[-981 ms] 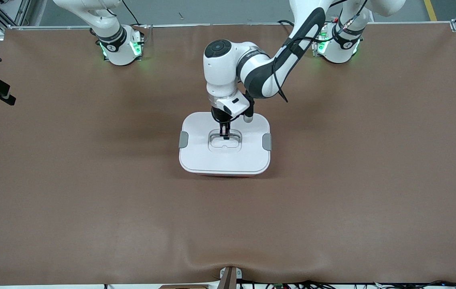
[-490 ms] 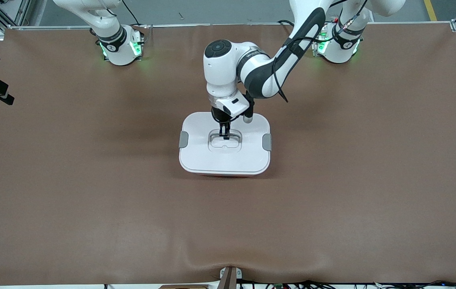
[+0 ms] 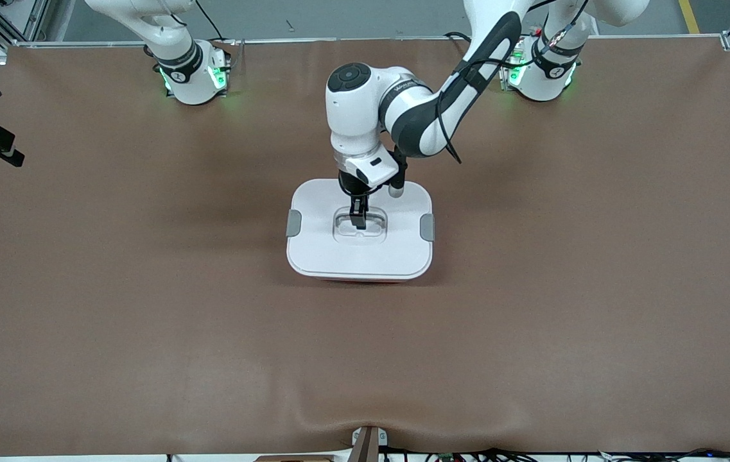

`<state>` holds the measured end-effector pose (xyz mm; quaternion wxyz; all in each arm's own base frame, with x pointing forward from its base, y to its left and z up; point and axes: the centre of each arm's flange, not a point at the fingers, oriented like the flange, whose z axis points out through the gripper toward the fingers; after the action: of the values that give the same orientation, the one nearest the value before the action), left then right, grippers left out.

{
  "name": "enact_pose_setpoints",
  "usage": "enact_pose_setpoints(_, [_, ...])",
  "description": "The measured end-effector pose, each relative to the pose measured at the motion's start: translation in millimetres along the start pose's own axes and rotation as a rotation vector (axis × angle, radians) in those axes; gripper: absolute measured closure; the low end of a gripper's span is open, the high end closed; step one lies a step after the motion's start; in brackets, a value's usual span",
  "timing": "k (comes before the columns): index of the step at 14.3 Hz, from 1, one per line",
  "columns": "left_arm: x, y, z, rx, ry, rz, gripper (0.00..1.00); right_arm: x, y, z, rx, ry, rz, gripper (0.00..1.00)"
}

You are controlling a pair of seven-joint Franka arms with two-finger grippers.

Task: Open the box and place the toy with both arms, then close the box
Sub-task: 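Lower the lid onto the box and press it down with the left gripper, then open the left gripper and lift it off the lid handle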

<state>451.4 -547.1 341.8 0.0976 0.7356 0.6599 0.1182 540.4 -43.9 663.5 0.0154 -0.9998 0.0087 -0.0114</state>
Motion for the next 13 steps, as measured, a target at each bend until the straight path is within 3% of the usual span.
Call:
enact_pose_setpoints(4, [4.0, 7.2, -23.8, -0.019, -0.005, -0.005, 0.00, -0.2, 0.0, 0.1, 0.000, -0.001, 0.000, 0.00])
enact_pose_setpoints(9, [25.6, 27.4, -44.8, -0.032, 0.005, 0.042, 0.00, -0.5, -0.1, 0.4, 0.000, -0.005, 0.000, 0.00])
enact_pose_setpoints(13, [54.0, 45.5, -50.5, 0.025, 0.015, 0.098, 0.00, -0.6, 0.0, 0.5, 0.000, -0.006, 0.000, 0.00])
